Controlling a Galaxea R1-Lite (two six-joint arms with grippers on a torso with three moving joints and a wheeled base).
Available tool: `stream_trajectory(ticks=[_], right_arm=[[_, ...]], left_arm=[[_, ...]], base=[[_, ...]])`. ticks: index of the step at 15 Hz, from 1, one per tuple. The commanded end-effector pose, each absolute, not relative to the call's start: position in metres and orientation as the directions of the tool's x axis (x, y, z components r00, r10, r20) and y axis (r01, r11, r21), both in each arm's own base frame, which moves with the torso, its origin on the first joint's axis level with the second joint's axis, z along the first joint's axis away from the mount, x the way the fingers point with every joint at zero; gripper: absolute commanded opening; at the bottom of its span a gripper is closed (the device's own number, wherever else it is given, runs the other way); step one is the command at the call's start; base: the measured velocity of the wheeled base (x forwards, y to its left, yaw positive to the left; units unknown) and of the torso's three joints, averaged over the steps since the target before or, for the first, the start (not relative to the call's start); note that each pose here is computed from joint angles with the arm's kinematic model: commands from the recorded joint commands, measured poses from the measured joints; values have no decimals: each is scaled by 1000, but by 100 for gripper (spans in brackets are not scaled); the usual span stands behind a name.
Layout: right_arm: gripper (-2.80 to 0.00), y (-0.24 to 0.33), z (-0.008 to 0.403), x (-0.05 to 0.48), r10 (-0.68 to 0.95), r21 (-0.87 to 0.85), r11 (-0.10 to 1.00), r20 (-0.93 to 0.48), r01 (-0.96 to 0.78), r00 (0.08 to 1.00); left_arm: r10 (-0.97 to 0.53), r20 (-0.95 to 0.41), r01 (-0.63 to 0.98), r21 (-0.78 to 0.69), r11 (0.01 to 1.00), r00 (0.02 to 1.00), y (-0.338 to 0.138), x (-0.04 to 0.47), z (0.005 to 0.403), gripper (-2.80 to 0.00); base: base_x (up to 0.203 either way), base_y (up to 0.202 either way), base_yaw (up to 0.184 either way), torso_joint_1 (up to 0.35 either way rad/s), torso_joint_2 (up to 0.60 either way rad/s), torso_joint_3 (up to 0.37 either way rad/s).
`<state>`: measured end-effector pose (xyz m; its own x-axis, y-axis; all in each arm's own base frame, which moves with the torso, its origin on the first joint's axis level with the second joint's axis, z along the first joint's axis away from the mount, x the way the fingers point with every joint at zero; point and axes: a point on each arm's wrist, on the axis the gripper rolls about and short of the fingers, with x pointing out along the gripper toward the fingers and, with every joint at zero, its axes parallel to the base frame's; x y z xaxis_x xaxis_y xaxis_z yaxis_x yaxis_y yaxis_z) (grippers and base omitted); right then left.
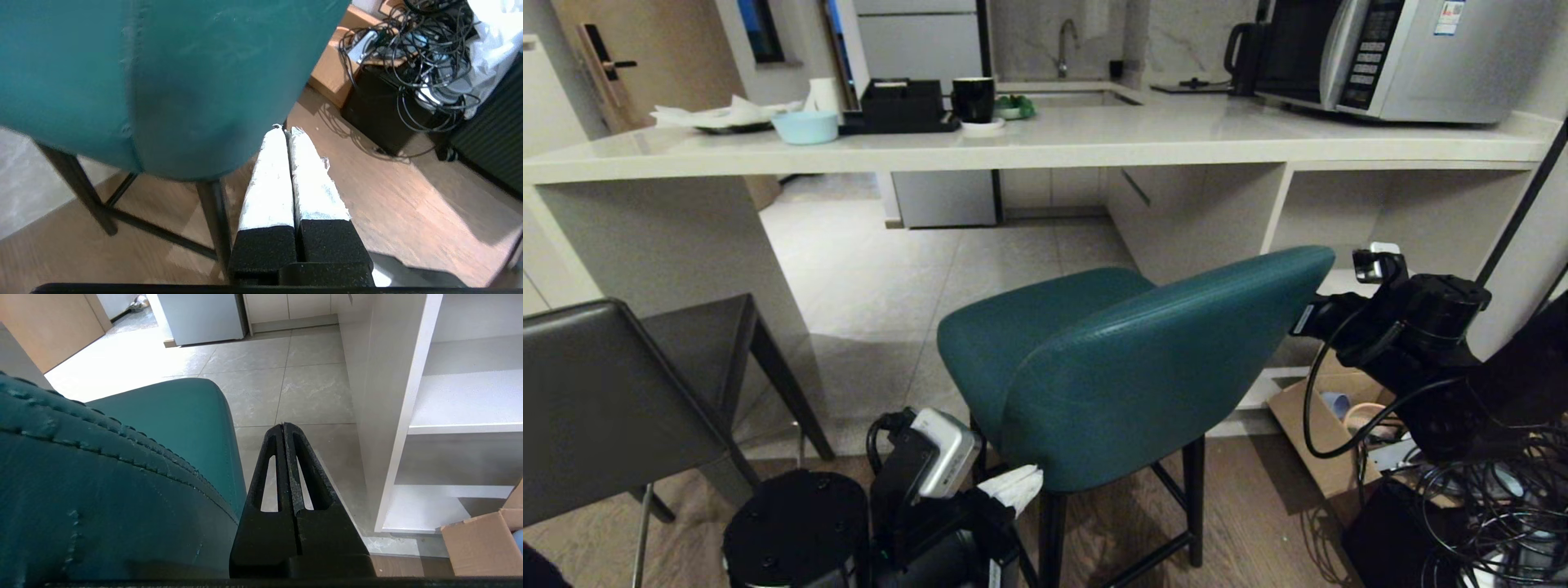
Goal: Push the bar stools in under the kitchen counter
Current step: Push the blue chair back under the dining table
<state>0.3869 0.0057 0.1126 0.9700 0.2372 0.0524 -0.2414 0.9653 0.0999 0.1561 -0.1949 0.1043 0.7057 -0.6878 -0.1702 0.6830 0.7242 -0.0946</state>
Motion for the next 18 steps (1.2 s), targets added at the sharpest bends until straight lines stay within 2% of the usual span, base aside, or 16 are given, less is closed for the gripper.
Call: stream_trajectory(ticks=[1, 5, 8, 18], right_arm=[[-280, 7, 114, 387, 240, 98, 965, 63, -245, 969], [-280, 9, 113, 386, 246, 99, 963, 57, -251, 968], [-280, 15, 112, 380, 260, 101, 959, 47, -264, 964], [-280, 23, 104, 356, 289, 96, 951, 57, -293, 956]], left_arm=[[-675, -205, 674, -88, 734, 709, -203, 163, 90, -280], [-635, -195, 633, -82, 770, 747, -213, 178, 68, -280], [-561, -256, 567, -55, 822, 788, -209, 187, 48, -280], [-464, -162, 459, -68, 886, 871, -195, 226, 63, -280]], base=[[0, 0, 0, 0, 0, 0], [0, 0, 0, 0, 0, 0], [0, 0, 0, 0, 0, 0], [0, 0, 0, 0, 0, 0]])
